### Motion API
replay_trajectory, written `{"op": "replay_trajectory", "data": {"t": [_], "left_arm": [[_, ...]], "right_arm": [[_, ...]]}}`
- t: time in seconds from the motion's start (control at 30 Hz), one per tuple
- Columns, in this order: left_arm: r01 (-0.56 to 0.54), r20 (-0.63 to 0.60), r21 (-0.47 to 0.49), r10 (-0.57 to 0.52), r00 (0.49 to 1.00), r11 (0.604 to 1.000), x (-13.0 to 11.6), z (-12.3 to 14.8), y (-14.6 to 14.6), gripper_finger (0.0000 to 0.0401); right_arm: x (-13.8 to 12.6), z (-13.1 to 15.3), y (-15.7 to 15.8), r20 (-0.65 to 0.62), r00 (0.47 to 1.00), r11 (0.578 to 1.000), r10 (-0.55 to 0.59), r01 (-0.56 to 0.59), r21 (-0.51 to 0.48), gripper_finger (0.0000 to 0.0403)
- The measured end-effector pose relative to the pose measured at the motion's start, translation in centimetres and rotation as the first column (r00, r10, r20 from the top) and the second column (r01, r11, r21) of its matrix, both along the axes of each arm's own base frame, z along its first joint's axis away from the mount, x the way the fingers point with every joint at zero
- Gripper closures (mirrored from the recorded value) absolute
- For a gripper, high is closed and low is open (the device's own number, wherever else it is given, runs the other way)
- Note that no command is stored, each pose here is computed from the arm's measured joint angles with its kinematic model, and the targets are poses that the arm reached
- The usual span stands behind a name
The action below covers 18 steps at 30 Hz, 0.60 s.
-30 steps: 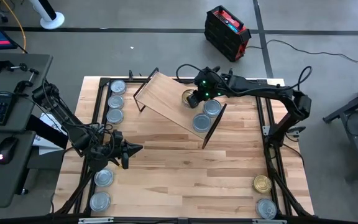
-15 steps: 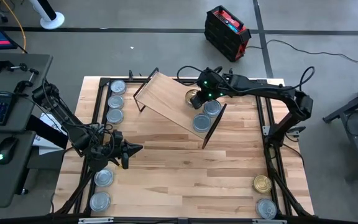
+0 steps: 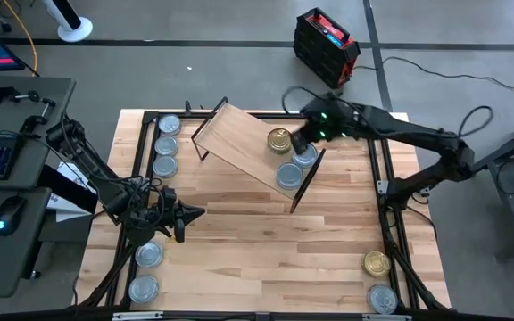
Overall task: Stack canned seafood by type on shelf
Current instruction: Put the blue tuna can on the shelf
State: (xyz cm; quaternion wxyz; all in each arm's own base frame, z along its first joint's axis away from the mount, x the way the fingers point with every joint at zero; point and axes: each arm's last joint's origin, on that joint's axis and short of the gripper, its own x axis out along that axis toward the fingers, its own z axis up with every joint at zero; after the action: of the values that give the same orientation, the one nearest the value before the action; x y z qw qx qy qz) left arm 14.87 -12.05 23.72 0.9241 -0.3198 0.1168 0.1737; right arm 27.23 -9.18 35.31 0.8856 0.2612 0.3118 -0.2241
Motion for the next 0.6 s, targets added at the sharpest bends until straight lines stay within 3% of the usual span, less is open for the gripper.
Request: {"op": "replay_trajectory", "data": {"t": [0.2,0.3,0.43,0.5,0.6], "left_arm": [[0.058,-0.025,-0.024,-0.059,0.998,0.998,0.0,0.0,-0.2,0.0401],[0.083,-0.039,-0.011,-0.083,0.996,0.997,0.0,-0.1,-0.2,0.0401],[0.101,-0.052,0.032,-0.1,0.994,0.994,0.0,-0.1,-0.2,0.0401],[0.108,-0.056,0.047,-0.105,0.993,0.993,0.0,-0.1,-0.2,0.0401],[0.129,-0.068,0.063,-0.125,0.99,0.99,0.0,-0.1,-0.3,0.0401]], "right_arm": [[-2.4,0.6,8.5,0.083,0.975,0.972,0.207,-0.214,0.093,0.0403],[-3.4,-1.1,13.7,0.104,0.957,0.936,0.27,-0.286,0.204,0.0403],[-4.6,-5.2,20.5,0.108,0.962,0.878,0.251,-0.273,0.394,0.0403],[-5.5,-7.0,23.7,0.112,0.965,0.823,0.235,-0.259,0.505,0.0403],[-7.1,-9.6,27.6,0.017,0.975,0.742,0.222,-0.181,0.645,0.0403]]}}
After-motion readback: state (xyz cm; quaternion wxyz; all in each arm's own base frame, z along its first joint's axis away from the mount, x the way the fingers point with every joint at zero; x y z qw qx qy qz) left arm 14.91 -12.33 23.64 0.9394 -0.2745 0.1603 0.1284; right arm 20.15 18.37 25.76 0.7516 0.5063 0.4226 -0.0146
